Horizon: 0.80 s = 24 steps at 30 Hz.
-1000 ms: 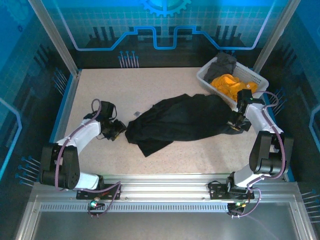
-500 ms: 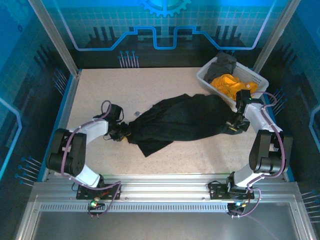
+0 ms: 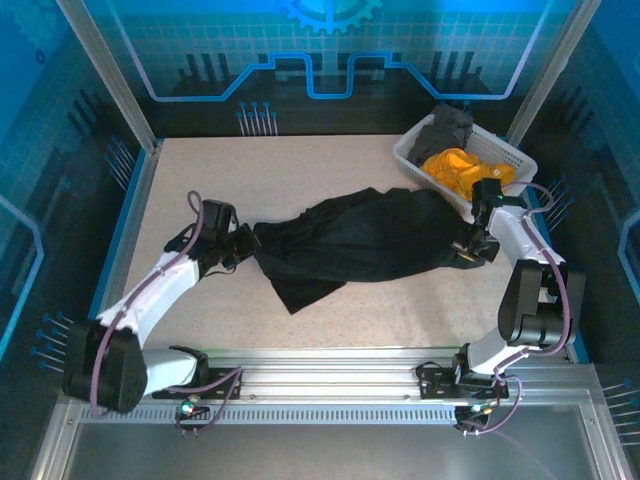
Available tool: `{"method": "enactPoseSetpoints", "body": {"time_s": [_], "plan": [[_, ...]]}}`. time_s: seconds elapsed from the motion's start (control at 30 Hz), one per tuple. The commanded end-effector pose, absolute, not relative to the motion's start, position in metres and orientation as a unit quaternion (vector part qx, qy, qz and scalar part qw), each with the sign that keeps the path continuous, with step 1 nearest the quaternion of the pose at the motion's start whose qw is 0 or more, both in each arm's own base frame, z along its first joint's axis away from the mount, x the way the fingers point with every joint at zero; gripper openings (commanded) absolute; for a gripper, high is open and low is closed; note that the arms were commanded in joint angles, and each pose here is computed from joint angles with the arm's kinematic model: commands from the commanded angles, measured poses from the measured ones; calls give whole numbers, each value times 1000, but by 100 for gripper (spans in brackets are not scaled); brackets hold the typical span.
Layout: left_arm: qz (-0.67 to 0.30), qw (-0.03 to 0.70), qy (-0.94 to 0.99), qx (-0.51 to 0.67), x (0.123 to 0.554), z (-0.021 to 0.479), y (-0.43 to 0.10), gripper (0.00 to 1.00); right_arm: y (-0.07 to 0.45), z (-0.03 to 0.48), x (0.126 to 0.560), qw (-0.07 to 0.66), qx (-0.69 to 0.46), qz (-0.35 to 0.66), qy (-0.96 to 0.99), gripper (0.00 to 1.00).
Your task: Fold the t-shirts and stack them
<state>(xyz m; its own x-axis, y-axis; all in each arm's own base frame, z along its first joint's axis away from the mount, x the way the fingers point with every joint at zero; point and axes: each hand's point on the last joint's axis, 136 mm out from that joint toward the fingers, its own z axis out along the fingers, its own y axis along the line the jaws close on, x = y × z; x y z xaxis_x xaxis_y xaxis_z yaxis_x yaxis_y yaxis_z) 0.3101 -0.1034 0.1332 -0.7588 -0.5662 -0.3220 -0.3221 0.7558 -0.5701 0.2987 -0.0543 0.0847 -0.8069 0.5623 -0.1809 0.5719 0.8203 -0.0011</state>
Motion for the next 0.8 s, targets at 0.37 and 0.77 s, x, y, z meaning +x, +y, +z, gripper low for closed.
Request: {"method": "enactPoseSetpoints", "body": {"time_s": [0.37, 0.77], "plan": [[-268, 265, 894, -241, 275, 189, -109, 0, -81, 98, 321, 112, 318, -30, 941, 0], [-213, 234, 902, -293, 360, 83, -64, 18, -56, 88, 323, 90, 291, 0, 952, 0]]}}
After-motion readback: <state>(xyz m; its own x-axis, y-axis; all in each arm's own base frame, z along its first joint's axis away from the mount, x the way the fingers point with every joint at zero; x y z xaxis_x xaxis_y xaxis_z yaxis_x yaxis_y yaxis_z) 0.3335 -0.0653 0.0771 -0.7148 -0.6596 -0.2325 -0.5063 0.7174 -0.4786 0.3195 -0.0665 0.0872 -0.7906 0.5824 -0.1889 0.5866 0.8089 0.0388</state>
